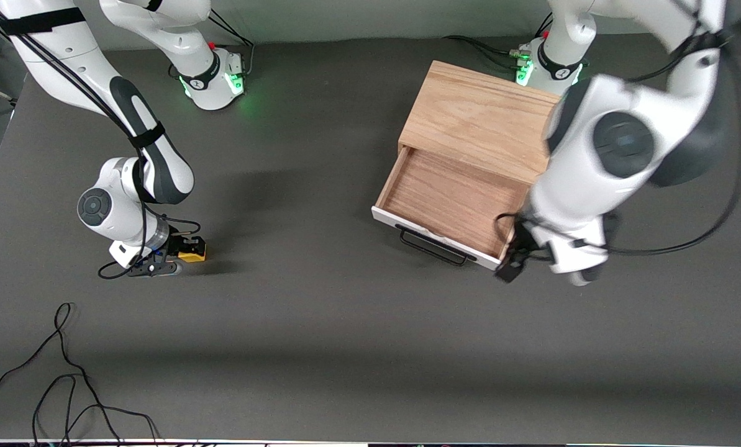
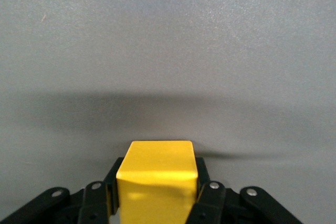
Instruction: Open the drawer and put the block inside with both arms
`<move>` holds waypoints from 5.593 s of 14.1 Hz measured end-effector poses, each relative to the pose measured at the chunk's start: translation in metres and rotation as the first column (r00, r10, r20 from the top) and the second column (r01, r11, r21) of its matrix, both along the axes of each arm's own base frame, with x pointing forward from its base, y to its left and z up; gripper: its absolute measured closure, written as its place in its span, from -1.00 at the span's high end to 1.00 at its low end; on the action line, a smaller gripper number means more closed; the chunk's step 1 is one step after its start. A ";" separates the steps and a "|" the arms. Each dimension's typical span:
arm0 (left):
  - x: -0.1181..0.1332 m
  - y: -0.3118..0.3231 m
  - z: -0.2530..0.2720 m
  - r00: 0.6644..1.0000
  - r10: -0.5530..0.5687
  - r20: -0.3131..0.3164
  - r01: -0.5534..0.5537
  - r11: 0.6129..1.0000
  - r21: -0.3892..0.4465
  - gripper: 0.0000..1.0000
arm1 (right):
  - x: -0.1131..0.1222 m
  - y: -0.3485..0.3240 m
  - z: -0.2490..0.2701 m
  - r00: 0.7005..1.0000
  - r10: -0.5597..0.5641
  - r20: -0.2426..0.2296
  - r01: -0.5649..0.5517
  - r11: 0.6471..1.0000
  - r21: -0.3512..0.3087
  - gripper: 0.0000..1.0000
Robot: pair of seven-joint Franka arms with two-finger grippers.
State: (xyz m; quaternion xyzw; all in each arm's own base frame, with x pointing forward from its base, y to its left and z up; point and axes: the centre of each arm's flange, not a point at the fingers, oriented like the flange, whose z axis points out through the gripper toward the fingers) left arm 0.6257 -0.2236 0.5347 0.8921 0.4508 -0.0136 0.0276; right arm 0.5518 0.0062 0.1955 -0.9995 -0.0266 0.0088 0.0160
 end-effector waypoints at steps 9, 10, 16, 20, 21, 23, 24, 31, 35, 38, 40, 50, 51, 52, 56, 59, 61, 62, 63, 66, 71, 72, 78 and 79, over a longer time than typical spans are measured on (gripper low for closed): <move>-0.036 0.161 0.065 0.903 -0.422 -0.085 0.420 0.907 -0.040 1.00 | 0.044 0.043 0.117 0.996 -0.014 -0.088 0.015 1.000 0.018 0.10; -0.041 0.169 0.066 0.884 -0.461 -0.083 0.458 0.888 -0.046 1.00 | 0.052 0.055 0.142 0.994 -0.027 -0.101 0.029 0.999 0.016 0.10; -0.069 0.209 0.077 0.683 -0.728 -0.065 0.725 0.686 -0.062 1.00 | 0.064 0.170 0.279 0.982 -0.144 -0.123 0.143 0.990 -0.016 0.10; -0.086 0.214 0.087 0.596 -0.801 -0.063 0.799 0.599 -0.049 1.00 | 0.051 0.240 0.350 0.970 -0.222 -0.102 0.221 0.975 -0.025 0.10; -0.089 0.213 0.089 0.592 -0.804 -0.062 0.803 0.595 -0.046 1.00 | 0.045 0.262 0.359 0.965 -0.247 -0.091 0.246 0.969 -0.021 0.10; -0.094 0.213 0.091 0.590 -0.805 -0.068 0.805 0.593 -0.036 1.00 | 0.028 0.319 0.368 0.948 -0.309 -0.076 0.310 0.951 -0.005 0.10; -0.095 0.213 0.092 0.588 -0.805 -0.072 0.806 0.591 -0.029 1.00 | 0.019 0.349 0.369 0.940 -0.332 -0.076 0.334 0.943 0.006 0.10; -0.088 0.212 0.096 0.588 -0.809 -0.030 0.809 0.586 0.046 1.00 | -0.039 0.523 0.296 0.910 -0.409 -0.067 0.413 0.908 0.066 0.10; -0.081 0.210 0.088 0.584 -0.811 -0.026 0.811 0.582 0.050 1.00 | -0.057 0.577 0.231 0.901 -0.432 -0.038 0.434 0.897 0.086 0.10; -0.077 0.201 0.086 0.570 -0.822 -0.027 0.822 0.568 0.048 1.00 | -0.067 0.599 0.181 0.901 -0.432 -0.025 0.433 0.900 0.060 0.10; -0.076 0.199 0.085 0.567 -0.823 -0.026 0.823 0.565 0.049 1.00 | -0.072 0.606 0.153 0.900 -0.436 -0.025 0.437 0.899 0.036 0.10; -0.073 0.206 0.081 0.571 -0.820 -0.031 0.821 0.570 0.042 1.00 | -0.069 0.613 0.109 0.864 -0.503 -0.034 0.504 0.863 0.040 0.22; -0.073 0.206 0.080 0.570 -0.821 -0.031 0.821 0.569 0.041 1.00 | -0.069 0.613 0.110 0.862 -0.506 -0.034 0.507 0.861 0.043 0.43; -0.073 0.206 0.080 0.569 -0.822 -0.031 0.822 0.568 0.041 1.00 | -0.069 0.614 0.112 0.861 -0.508 -0.034 0.509 0.859 0.046 0.60; -0.074 0.206 0.079 0.563 -0.826 -0.035 0.827 0.562 0.034 1.00 | -0.067 0.615 0.122 0.859 -0.510 -0.032 0.511 0.857 0.064 1.00; -0.075 0.206 0.078 0.548 -0.835 -0.042 0.836 0.548 0.023 1.00 | -0.063 0.613 0.154 0.858 -0.514 -0.021 0.514 0.854 0.083 1.00; -0.076 0.206 0.077 0.546 -0.837 -0.046 0.838 0.545 0.016 1.00 | -0.057 0.601 0.198 0.851 -0.525 0.000 0.523 0.847 0.096 1.00; -0.076 0.206 0.077 0.545 -0.837 -0.047 0.838 0.545 0.015 1.00 | -0.054 0.591 0.222 0.849 -0.529 0.017 0.525 0.846 0.092 1.00; -0.077 0.206 0.077 0.544 -0.838 -0.048 0.839 0.544 0.014 1.00 | -0.052 0.579 0.243 0.853 -0.520 0.034 0.517 0.853 0.077 1.00; -0.077 0.205 0.076 0.541 -0.839 -0.050 0.841 0.541 0.009 1.00 | -0.037 0.535 0.284 0.880 -0.470 0.063 0.471 0.882 0.002 1.00; -0.078 0.204 0.076 0.540 -0.840 -0.053 0.841 0.540 0.005 1.00 | 0.022 0.419 0.327 0.915 -0.396 0.071 0.400 0.916 -0.039 1.00; -0.078 0.204 0.076 0.539 -0.840 -0.053 0.842 0.540 0.005 1.00 | 0.033 0.390 0.336 0.924 -0.376 0.069 0.379 0.924 -0.043 1.00; -0.078 0.203 0.076 0.538 -0.842 -0.053 0.843 0.538 0.004 1.00 | 0.065 0.236 0.356 0.964 -0.264 0.016 0.264 0.963 -0.056 1.00; -0.078 0.203 0.076 0.537 -0.842 -0.053 0.843 0.538 0.004 1.00 | 0.066 0.219 0.354 0.970 -0.243 0.009 0.243 0.968 -0.066 1.00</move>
